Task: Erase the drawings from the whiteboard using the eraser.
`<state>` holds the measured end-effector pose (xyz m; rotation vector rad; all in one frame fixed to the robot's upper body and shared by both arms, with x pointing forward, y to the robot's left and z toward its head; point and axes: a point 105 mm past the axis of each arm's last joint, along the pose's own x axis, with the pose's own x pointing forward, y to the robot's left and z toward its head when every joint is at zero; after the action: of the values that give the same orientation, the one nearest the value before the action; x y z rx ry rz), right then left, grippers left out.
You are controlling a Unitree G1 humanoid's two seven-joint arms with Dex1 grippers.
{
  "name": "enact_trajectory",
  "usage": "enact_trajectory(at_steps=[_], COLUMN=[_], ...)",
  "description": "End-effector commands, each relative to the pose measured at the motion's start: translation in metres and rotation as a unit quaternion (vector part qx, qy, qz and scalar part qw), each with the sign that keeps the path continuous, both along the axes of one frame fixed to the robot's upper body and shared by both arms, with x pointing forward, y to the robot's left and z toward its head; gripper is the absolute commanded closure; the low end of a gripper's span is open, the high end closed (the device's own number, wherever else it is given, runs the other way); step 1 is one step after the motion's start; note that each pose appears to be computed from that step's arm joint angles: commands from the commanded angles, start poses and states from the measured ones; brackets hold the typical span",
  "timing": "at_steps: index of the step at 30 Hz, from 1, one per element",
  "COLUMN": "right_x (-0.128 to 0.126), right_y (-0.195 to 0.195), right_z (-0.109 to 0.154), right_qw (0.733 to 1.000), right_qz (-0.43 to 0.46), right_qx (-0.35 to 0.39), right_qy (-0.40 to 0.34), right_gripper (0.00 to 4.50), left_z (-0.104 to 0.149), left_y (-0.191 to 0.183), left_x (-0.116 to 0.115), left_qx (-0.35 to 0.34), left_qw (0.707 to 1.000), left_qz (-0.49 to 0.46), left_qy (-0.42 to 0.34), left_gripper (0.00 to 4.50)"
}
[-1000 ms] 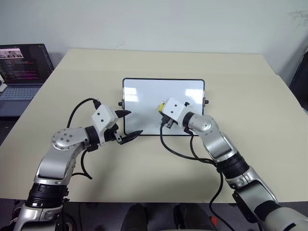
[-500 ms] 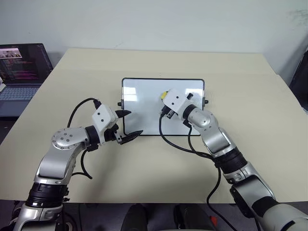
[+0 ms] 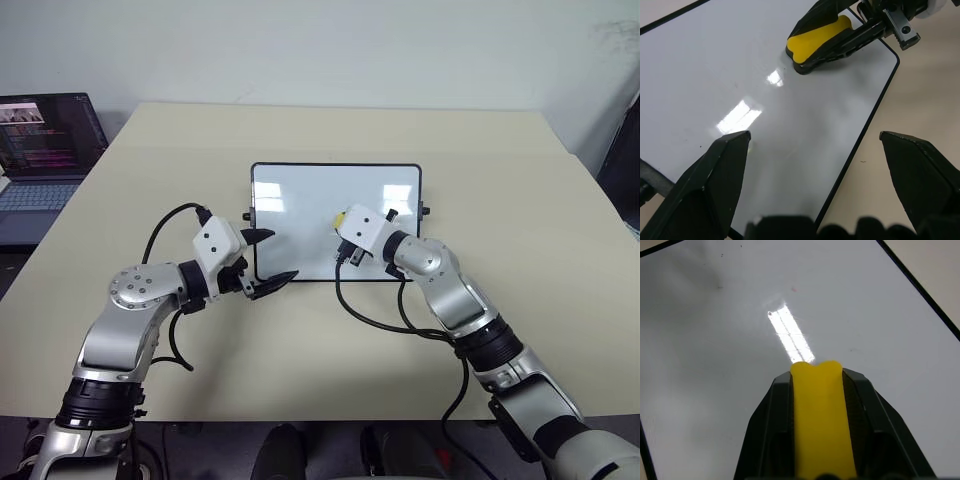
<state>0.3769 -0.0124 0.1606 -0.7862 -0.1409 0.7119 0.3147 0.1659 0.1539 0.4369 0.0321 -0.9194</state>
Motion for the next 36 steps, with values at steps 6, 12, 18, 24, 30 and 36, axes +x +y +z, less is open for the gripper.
enact_trajectory(at_steps=[6,12,18,24,30,36], right_x=[0.004,-0.006,-0.036,-0.054,-0.065,-0.071], right_y=[-0.001,0.0,-0.014,-0.032,-0.047,-0.059], right_z=[0.018,0.033,0.052,0.035,0.015,0.0], right_qw=[0.999,0.994,0.983,0.982,0.983,0.982], right_qz=[-0.011,-0.001,0.018,0.003,-0.024,-0.044], right_qx=[0.031,0.111,0.184,0.179,0.162,0.151], right_qy=[-0.028,-0.007,0.021,0.06,0.085,0.101], right_gripper=[3.5,3.5,3.5,3.5,3.5,3.5], left_z=[0.009,0.009,0.01,0.01,0.013,0.015], left_y=[-0.004,-0.004,-0.006,-0.011,-0.02,-0.022], left_x=[0.0,0.0,-0.001,-0.001,-0.002,0.0], left_qx=[-0.001,-0.001,-0.004,-0.004,-0.002,-0.004], left_qw=[1.0,1.0,1.0,0.999,0.999,0.998], left_qz=[-0.007,-0.008,-0.01,-0.021,-0.043,-0.049], left_qy=[-0.018,-0.02,-0.023,-0.025,-0.033,-0.033], left_gripper=[0.0,0.0,0.0,0.0,0.0,0.0])
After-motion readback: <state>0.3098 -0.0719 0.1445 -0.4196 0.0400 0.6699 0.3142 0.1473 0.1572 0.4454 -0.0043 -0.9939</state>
